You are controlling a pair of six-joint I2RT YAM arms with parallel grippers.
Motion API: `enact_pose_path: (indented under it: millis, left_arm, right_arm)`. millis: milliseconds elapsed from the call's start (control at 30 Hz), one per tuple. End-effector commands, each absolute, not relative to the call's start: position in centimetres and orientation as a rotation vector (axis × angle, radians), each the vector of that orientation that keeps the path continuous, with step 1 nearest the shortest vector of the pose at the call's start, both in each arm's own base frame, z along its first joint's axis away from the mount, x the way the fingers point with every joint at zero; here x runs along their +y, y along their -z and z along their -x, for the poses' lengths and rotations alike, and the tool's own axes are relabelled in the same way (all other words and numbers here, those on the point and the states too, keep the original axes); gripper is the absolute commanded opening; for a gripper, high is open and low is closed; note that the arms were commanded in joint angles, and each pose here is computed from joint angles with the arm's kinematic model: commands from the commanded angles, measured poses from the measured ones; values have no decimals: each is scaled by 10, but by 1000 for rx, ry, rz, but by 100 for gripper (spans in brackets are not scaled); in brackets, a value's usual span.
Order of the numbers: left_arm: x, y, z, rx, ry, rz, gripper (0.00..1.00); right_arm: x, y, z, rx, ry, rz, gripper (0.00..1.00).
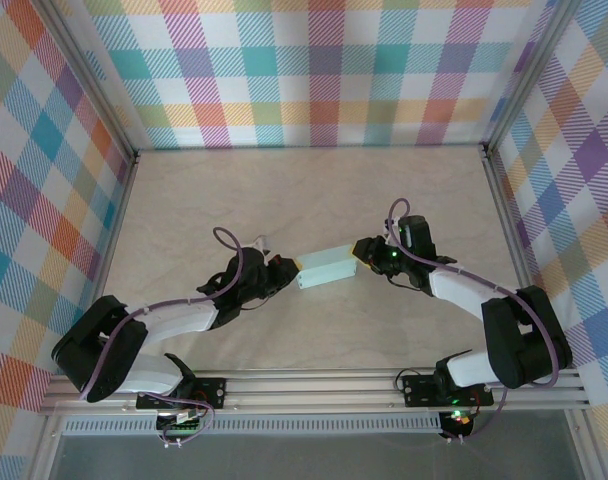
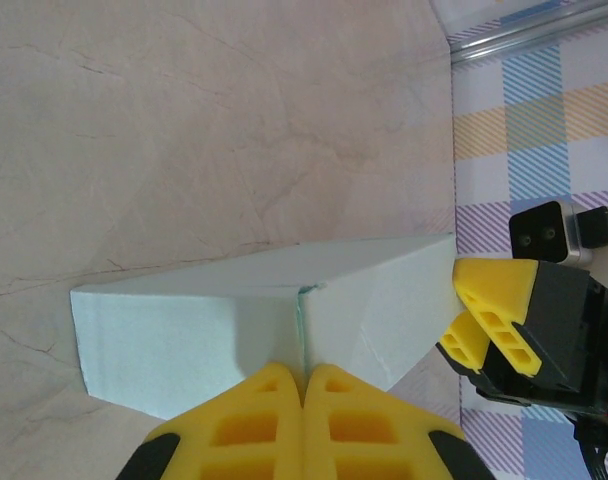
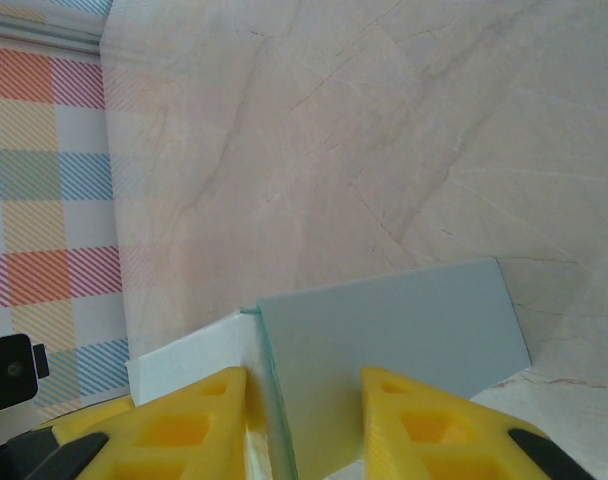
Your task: Fold the paper box
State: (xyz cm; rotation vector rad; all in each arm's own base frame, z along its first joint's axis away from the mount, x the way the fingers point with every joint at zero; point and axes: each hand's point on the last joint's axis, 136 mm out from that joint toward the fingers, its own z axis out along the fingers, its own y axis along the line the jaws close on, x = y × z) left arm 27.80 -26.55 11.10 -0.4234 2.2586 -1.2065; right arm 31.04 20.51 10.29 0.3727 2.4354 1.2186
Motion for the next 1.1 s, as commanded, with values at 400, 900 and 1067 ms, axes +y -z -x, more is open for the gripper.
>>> enact_pose_path:
  millis: [400, 900, 1067]
  left_arm:
    - [-249, -84, -268, 2499, 875, 264, 28]
    - [-247, -173, -299, 2253, 654, -185, 91]
    - [-246, -182, -292, 2148, 404, -722, 89]
  right_arm:
    - [213, -100, -296, 2526, -1231, -376, 36]
    - [200, -152, -316, 2420, -1076, -241, 75]
    - [186, -161, -318, 2389, -1053, -227, 79]
